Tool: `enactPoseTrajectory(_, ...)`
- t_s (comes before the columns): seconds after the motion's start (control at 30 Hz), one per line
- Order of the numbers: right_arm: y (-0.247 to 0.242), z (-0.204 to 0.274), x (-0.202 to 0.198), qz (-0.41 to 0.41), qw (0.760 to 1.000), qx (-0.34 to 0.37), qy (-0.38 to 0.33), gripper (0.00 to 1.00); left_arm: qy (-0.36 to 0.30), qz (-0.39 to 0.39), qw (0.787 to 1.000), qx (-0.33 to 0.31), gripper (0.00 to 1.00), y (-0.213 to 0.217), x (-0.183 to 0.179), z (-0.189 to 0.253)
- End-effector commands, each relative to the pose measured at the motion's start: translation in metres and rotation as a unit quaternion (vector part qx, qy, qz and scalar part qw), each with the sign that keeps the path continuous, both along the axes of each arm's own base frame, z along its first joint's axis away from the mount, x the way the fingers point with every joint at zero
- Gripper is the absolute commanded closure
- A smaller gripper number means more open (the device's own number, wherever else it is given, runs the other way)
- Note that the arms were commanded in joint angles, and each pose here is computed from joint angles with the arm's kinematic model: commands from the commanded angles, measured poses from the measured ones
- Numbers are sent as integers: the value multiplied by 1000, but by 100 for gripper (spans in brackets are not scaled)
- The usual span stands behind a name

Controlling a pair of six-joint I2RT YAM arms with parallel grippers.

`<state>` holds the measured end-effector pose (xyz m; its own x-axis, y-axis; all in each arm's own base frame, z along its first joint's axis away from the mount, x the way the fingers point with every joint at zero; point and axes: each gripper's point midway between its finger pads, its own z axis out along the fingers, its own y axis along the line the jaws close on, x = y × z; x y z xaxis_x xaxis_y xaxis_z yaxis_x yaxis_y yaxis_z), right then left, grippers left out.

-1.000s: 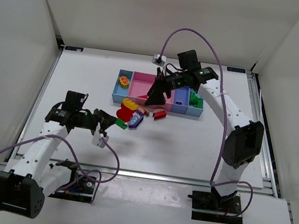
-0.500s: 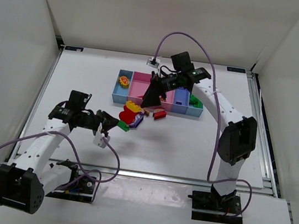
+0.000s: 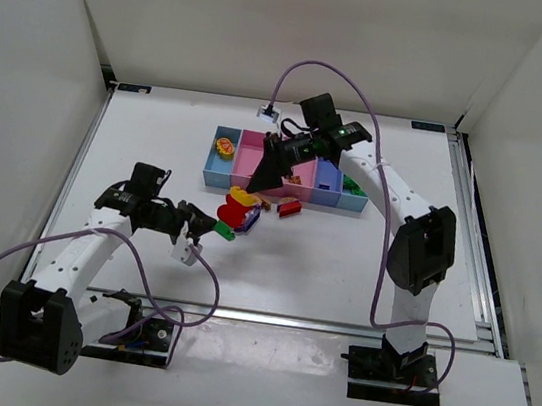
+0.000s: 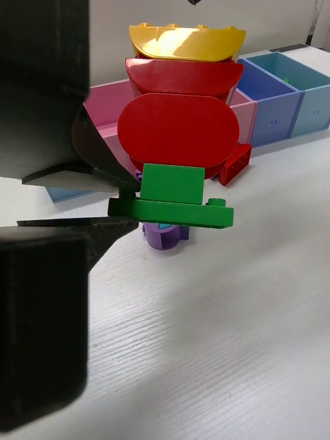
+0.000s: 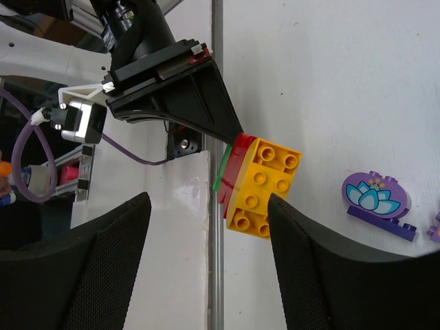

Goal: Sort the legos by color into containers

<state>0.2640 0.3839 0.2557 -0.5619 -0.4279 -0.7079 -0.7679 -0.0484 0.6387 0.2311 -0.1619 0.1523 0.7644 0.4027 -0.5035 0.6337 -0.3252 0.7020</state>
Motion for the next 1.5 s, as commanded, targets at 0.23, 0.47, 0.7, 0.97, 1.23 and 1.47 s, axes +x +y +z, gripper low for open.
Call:
enactPoseTrajectory(0.23,1,-24,4,-10,999,-31,-3,28,-194,-107,975,-1,90,-15,16,37)
enactPoseTrajectory(0.47,-3,-42,22,-35,998,-55,-9,28,-201,-109,973,-7,90,-16,15,42)
enactPoseTrajectory(0.7,2,-42,21,-24,999,-47,4,28,-210,-111,971,-9,90,-17,21,42)
enactPoseTrajectory(0.97,13,-34,8,-3,999,-33,6,28,-215,-120,969,-6,90,-19,26,39)
enactPoseTrajectory(1.23,25,-35,0,12,999,-32,8,30,-220,-135,966,-5,90,-24,25,37)
enactPoseTrajectory(1.47,29,-49,-6,18,999,-44,19,31,-222,-144,964,0,90,-28,29,34)
